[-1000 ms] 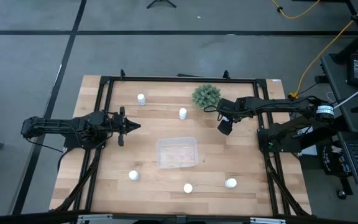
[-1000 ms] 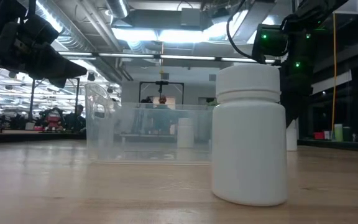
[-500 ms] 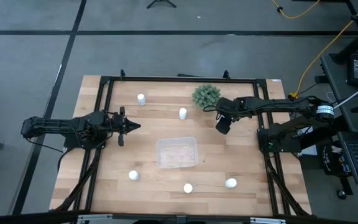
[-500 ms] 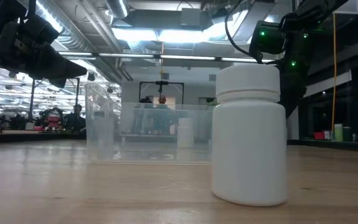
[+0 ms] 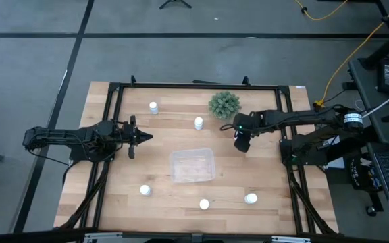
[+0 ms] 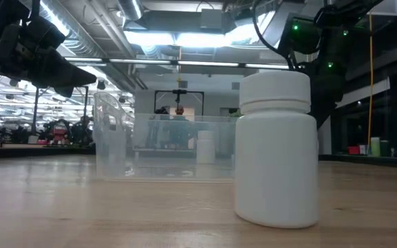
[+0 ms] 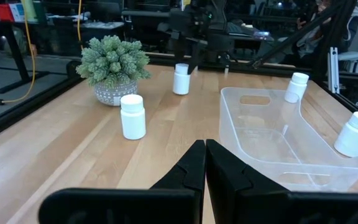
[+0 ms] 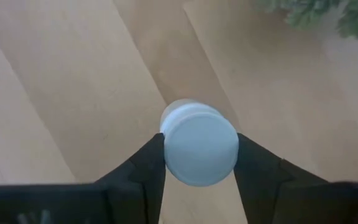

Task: Pick and place pill bottles into a basket
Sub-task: Put the white medicine bottle into the transparent bin

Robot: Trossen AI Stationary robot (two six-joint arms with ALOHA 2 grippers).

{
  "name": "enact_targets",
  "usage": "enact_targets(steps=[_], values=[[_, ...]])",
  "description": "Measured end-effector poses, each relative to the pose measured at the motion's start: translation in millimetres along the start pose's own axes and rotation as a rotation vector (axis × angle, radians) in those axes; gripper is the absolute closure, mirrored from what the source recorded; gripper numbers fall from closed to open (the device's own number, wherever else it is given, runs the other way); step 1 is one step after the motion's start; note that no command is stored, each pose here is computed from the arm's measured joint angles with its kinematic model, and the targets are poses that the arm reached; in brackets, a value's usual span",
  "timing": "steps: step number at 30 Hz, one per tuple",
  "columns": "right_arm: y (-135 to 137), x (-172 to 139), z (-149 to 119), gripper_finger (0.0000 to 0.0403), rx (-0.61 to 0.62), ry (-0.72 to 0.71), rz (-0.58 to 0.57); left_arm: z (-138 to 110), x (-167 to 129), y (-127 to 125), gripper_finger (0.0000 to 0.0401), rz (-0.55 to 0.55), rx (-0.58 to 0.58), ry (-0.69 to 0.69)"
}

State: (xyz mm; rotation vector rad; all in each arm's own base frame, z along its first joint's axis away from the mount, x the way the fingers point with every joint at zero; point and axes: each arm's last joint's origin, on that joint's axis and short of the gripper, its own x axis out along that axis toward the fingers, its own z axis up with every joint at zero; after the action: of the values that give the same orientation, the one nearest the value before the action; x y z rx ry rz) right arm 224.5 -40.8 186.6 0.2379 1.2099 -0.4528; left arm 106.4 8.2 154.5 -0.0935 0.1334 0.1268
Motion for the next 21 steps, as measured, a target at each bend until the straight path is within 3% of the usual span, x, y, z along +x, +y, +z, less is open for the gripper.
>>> enact_targets(steps=[10, 21], values=[[28, -22, 9, 0.0253, -0.075, -0.083, 0.006, 0, 0, 0, 0.0395, 0.0, 0.002, 0.0], [74, -102, 29, 0.0253, -0.179, -0.237, 0.054, 0, 0, 0, 0.0395, -0.002, 0.015, 0.001]])
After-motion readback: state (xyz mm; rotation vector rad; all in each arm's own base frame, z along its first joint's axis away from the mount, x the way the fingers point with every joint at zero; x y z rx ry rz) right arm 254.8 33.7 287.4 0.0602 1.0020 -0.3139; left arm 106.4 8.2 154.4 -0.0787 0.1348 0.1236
